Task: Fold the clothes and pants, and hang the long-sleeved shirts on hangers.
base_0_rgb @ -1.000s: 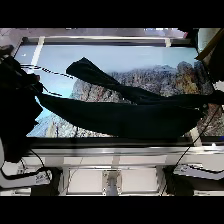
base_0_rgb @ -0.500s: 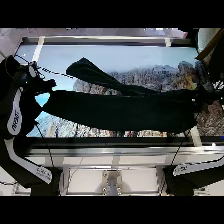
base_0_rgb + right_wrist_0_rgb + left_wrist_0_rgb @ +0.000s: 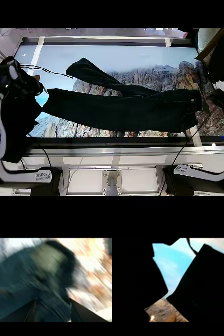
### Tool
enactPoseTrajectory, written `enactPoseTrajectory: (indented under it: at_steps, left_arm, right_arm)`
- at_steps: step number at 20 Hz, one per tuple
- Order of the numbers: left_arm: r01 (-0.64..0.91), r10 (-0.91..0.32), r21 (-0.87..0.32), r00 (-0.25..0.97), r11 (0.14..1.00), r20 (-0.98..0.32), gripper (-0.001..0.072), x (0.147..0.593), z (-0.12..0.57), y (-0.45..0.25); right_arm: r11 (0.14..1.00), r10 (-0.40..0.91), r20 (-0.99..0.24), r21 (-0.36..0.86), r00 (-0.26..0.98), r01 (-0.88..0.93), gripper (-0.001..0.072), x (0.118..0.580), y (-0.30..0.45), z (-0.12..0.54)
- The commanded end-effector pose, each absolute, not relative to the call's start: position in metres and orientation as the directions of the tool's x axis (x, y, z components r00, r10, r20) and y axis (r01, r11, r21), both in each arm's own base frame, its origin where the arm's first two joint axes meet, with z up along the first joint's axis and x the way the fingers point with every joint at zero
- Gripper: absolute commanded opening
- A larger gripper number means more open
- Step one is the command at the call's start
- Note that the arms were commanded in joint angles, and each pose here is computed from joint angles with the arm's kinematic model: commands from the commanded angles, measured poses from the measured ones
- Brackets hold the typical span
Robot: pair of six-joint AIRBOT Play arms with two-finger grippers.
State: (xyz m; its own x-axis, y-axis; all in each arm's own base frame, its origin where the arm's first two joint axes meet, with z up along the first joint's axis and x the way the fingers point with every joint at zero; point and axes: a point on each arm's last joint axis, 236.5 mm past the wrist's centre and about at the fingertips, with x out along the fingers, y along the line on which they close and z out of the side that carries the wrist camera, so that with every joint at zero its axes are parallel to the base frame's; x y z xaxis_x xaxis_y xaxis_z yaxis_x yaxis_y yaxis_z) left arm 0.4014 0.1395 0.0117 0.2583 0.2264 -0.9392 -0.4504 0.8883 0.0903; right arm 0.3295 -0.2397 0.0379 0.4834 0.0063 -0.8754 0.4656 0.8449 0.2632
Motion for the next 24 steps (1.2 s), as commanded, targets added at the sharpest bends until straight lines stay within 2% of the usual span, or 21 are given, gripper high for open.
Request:
enactPoseTrajectory:
  at_steps: [1,4,7,9,15,17,18,19,20,21,24]
  left_arm:
    - [-0.561,0.215,0.040,0.250,0.827,-0.944,0.0710,0.319,-0.014,0.138]
    - [-0.649,0.071,-0.321,0.502,0.690,-0.862,0.0710,0.337,-0.022,0.115]
    - [-0.664,-0.098,-0.519,0.562,0.539,-0.821,0.0710,0.356,-0.044,0.101]
    - [-0.666,-0.170,-0.582,0.578,0.466,-0.798,0.0710,0.367,-0.060,0.094]
    - [-0.652,-0.241,-0.653,0.612,0.386,-0.754,0.0702,0.391,-0.092,0.085]
    - [-0.664,-0.230,-0.646,0.608,0.378,-0.760,0.0586,0.391,-0.099,0.088]
    - [-0.665,-0.224,-0.644,0.609,0.379,-0.761,0.0563,0.392,-0.100,0.089]
    - [-0.665,-0.213,-0.642,0.613,0.381,-0.761,0.0426,0.393,-0.100,0.091]
    - [-0.661,-0.202,-0.640,0.617,0.392,-0.761,0.0257,0.394,-0.100,0.093]
    - [-0.654,-0.191,-0.637,0.621,0.409,-0.760,0.0035,0.396,-0.099,0.096]
    - [-0.627,-0.191,-0.638,0.630,0.446,-0.753,0.0022,0.399,-0.096,0.095]
  right_arm:
    - [0.787,-0.002,-0.881,0.291,0.474,0.544,0.0458,0.237,-0.228,0.023]
    - [0.671,-0.036,-0.790,0.435,0.613,0.600,0.0461,0.225,-0.219,0.011]
    - [0.644,0.036,-0.784,0.492,0.619,0.586,0.0462,0.223,-0.197,-0.008]
    - [0.627,0.057,-0.764,0.529,0.643,0.572,0.0462,0.228,-0.191,-0.007]
    - [0.621,0.131,-0.717,0.598,0.685,0.506,0.0461,0.238,-0.173,0.005]
    - [0.621,0.140,-0.716,0.602,0.684,0.502,0.0461,0.238,-0.171,0.006]
    - [0.623,0.144,-0.715,0.603,0.685,0.498,0.0460,0.238,-0.170,0.007]
    - [0.628,0.154,-0.713,0.605,0.684,0.489,0.0458,0.238,-0.169,0.011]
    - [0.635,0.163,-0.710,0.607,0.686,0.478,0.0455,0.239,-0.168,0.016]
    - [0.644,0.168,-0.708,0.605,0.686,0.468,0.0455,0.239,-0.168,0.021]
    - [0.677,0.170,-0.760,0.552,0.627,0.486,0.0455,0.225,-0.168,0.012]
